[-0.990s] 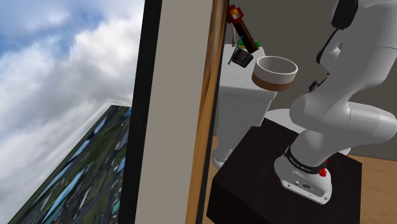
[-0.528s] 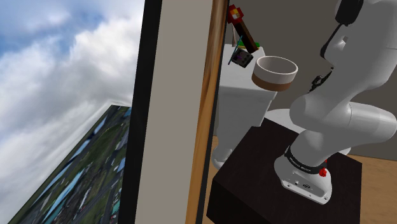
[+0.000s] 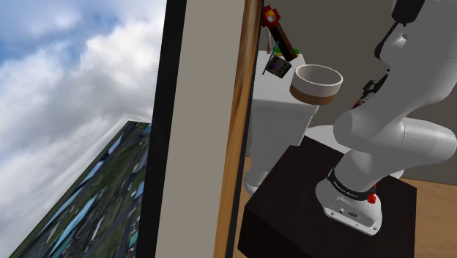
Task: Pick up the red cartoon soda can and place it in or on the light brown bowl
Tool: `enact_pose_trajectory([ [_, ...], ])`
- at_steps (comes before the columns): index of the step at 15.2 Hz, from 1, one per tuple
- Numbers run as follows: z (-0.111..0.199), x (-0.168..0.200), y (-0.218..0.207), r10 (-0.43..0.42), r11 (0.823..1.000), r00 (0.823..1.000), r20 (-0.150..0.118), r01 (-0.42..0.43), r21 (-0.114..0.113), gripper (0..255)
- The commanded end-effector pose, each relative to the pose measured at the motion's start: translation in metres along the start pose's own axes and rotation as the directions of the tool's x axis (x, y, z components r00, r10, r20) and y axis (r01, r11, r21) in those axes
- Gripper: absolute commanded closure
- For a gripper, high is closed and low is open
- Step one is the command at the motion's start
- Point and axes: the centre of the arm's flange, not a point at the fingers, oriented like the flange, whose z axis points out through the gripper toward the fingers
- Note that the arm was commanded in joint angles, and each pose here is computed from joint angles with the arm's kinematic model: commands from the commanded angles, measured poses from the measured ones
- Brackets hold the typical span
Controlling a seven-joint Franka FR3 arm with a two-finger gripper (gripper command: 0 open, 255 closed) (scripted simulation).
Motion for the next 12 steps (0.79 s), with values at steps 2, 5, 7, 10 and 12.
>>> enact_pose_trajectory([
  [2,-0.015,-0.003,-0.004,0.000,1.000,1.000,0.000,0.000,0.000,255],
  [5,-0.031,-0.005,-0.007,0.000,1.000,1.000,0.000,0.000,0.000,255],
  [7,-0.041,-0.006,-0.009,0.000,1.000,1.000,0.000,0.000,0.000,255],
  [10,-0.056,-0.008,-0.013,0.000,1.000,1.000,0.000,0.000,0.000,255],
  [12,-0.067,-0.009,-0.015,0.000,1.000,1.000,0.000,0.000,0.000,255],
])
